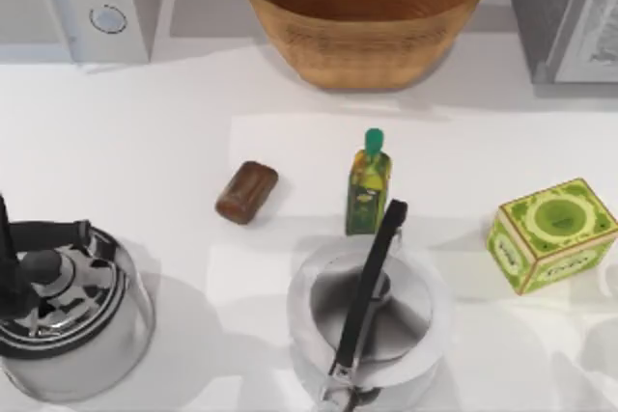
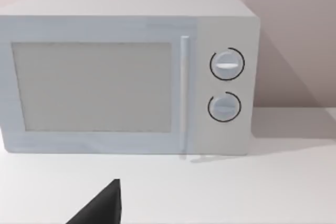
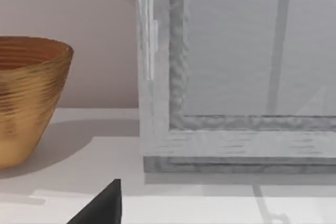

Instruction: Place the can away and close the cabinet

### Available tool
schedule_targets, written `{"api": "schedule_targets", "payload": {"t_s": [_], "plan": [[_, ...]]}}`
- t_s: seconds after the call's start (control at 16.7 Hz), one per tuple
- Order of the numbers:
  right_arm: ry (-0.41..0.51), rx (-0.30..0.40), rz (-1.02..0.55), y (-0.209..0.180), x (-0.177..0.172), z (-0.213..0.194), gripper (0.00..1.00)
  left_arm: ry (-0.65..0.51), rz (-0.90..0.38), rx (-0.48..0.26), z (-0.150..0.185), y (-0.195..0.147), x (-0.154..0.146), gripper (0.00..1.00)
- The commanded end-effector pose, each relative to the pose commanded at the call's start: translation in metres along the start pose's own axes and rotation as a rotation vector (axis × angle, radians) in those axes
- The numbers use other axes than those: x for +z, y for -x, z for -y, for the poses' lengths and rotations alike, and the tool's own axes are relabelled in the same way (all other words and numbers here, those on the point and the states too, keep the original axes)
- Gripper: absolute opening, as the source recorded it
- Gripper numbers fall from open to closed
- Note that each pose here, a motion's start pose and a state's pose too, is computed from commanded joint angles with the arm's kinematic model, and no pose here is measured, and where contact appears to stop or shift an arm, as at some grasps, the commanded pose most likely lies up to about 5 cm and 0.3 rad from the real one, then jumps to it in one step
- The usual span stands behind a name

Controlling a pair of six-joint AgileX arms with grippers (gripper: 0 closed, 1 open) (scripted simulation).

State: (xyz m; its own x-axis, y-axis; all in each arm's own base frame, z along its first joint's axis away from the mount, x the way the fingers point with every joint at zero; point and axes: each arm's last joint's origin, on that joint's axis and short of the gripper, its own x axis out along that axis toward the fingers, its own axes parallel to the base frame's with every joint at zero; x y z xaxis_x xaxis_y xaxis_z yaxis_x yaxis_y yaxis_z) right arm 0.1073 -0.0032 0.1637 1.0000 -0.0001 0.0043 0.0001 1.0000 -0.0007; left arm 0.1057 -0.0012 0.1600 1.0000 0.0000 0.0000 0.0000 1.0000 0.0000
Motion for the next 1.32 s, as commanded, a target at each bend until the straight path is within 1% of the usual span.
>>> {"api": "schedule_targets", "payload": {"t_s": [0.24, 0.42, 0.54, 0.72, 0.9, 1.14, 1.32], "plan": [[0.006, -0.002, 0.038, -0.01, 0.02, 0.013, 1.0, 0.0, 0.0, 0.0, 0.0, 0.0, 0.0, 1.0], [0.013, 0.012, 0.045, -0.028, 0.034, 0.03, 1.0, 0.0, 0.0, 0.0, 0.0, 0.0, 0.0, 1.0], [0.009, 0.024, 0.028, -0.043, 0.038, 0.048, 1.0, 0.0, 0.0, 0.0, 0.0, 0.0, 0.0, 1.0], [-0.007, 0.04, -0.004, -0.064, 0.033, 0.085, 1.0, 0.0, 0.0, 0.0, 0.0, 0.0, 0.0, 1.0], [-0.021, 0.046, -0.021, -0.073, 0.019, 0.128, 1.0, 0.0, 0.0, 0.0, 0.0, 0.0, 0.0, 1.0], [-0.018, 0.028, -0.019, -0.062, 0.0, 0.174, 1.0, 0.0, 0.0, 0.0, 0.0, 0.0, 0.0, 1.0], [-0.006, 0.009, -0.012, -0.05, -0.005, 0.194, 1.0, 0.0, 0.0, 0.0, 0.0, 0.0, 0.0, 1.0]]}}
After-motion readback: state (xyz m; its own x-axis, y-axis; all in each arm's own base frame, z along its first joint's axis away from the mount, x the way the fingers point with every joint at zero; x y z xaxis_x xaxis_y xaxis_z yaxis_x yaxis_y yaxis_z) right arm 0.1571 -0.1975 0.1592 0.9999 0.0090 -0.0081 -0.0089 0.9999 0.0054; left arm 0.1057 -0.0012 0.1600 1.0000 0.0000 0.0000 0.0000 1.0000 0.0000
